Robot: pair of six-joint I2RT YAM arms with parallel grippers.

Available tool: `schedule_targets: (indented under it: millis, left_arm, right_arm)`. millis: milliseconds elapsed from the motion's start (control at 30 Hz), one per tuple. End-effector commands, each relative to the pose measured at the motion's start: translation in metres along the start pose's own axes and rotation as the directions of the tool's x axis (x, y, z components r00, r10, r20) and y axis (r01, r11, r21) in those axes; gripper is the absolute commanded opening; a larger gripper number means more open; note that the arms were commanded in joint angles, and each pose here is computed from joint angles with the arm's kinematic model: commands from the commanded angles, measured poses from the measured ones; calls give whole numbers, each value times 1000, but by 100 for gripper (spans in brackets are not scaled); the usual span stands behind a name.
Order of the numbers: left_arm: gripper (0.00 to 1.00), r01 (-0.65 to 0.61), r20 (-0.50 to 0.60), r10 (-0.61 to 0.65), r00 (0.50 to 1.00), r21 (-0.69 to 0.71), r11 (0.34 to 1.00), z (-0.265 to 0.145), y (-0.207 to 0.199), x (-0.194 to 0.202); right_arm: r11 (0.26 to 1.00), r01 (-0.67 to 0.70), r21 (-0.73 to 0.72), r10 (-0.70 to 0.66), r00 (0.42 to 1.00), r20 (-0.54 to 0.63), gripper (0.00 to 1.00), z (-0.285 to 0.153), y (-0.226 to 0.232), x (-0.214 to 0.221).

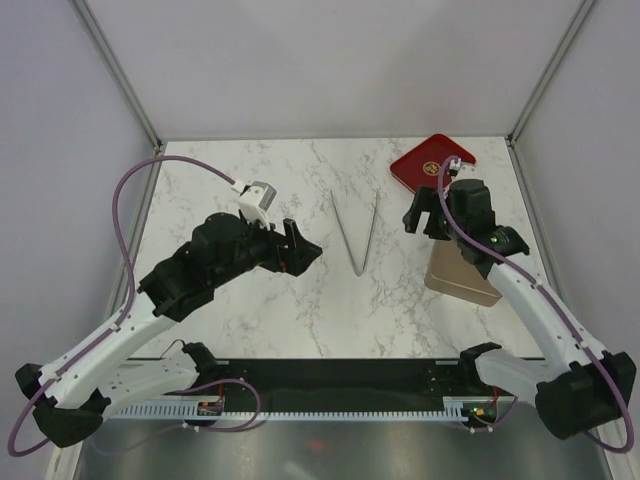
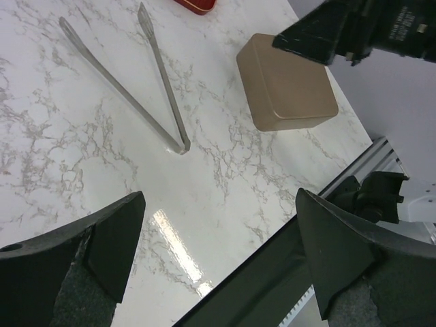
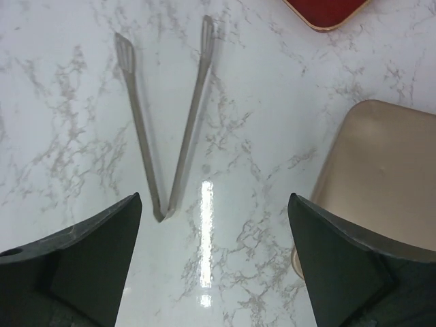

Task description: Pack the chocolate

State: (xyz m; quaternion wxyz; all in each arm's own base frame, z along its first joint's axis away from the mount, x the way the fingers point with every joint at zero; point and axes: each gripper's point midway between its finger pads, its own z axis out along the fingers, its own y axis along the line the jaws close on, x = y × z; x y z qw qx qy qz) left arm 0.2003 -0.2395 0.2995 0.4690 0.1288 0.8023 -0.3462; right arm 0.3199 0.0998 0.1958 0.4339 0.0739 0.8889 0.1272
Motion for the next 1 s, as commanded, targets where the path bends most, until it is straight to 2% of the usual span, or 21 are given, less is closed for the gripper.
schedule_targets:
  millis: [0, 167, 333, 967]
  left_arm:
    - [100, -30, 74, 34, 997, -55, 998, -16, 10, -17]
    - [100, -22, 110, 32, 993, -97, 995, -30, 22, -16]
    - [100, -8, 138, 22, 990, -97, 995, -40, 26, -13]
    - [100, 6, 206, 6, 979, -55, 998, -65, 25, -13]
  right_arm:
    - [993, 36, -115, -30, 998, 53, 98, -36, 22, -10]
    - [967, -6, -254, 43, 989, 143, 98, -77, 36, -10]
    - [939, 39, -340, 44, 972, 232, 98, -114, 44, -15]
    - [921, 59, -386, 48, 964, 261, 98, -127, 51, -18]
